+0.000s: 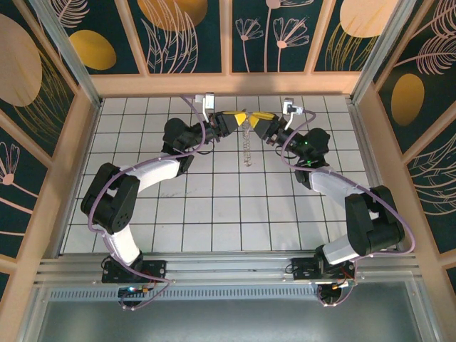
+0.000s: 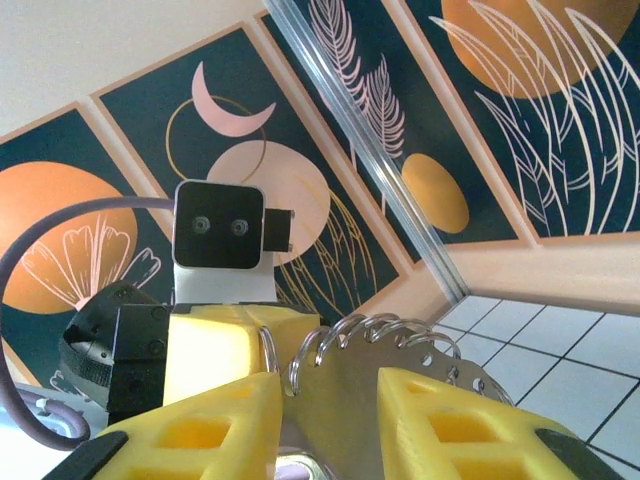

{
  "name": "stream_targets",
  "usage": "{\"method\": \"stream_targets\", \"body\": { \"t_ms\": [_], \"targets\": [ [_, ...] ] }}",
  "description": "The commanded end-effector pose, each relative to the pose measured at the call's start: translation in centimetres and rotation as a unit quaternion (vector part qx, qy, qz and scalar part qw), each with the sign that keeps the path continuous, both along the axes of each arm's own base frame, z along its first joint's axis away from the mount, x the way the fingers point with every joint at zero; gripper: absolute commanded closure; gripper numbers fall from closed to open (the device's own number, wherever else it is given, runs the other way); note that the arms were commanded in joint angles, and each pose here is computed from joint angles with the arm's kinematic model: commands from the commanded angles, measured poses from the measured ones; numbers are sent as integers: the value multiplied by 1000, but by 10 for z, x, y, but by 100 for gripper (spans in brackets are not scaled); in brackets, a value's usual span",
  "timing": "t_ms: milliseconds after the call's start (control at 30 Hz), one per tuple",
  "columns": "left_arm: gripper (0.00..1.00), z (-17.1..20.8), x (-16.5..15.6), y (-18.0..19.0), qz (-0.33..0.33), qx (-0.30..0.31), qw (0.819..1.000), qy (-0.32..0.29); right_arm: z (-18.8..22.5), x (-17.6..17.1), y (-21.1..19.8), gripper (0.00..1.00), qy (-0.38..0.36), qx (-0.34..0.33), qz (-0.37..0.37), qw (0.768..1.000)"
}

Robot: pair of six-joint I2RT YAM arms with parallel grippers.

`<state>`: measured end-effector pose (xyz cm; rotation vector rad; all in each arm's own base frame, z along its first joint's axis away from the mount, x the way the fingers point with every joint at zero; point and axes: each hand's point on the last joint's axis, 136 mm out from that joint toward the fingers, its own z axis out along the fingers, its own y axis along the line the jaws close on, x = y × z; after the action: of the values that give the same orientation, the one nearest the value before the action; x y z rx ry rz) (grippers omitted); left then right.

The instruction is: Put the keys on the keyring

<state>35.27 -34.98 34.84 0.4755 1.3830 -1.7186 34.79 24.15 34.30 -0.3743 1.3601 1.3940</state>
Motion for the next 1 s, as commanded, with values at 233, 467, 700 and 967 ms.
{"method": "stream_targets", "body": {
  "t_ms": [233, 467, 700, 967],
  "targets": [
    [100, 28, -16, -1, -18, -21, 999, -43, 21, -9, 0, 68, -36, 48, 18, 998],
    [100, 28, -17, -1, -18, -21, 999, -44, 13, -8, 5, 69, -27, 52, 33, 998],
    [100, 27, -17, -2, -20, -20, 999, -42, 10, -12, 15, 80, -26, 45, 57, 997],
    [100, 26, -17, -3, -21, -20, 999, -39, 8, -10, 18, 100, -27, 39, 70, 996]
  ]
}}
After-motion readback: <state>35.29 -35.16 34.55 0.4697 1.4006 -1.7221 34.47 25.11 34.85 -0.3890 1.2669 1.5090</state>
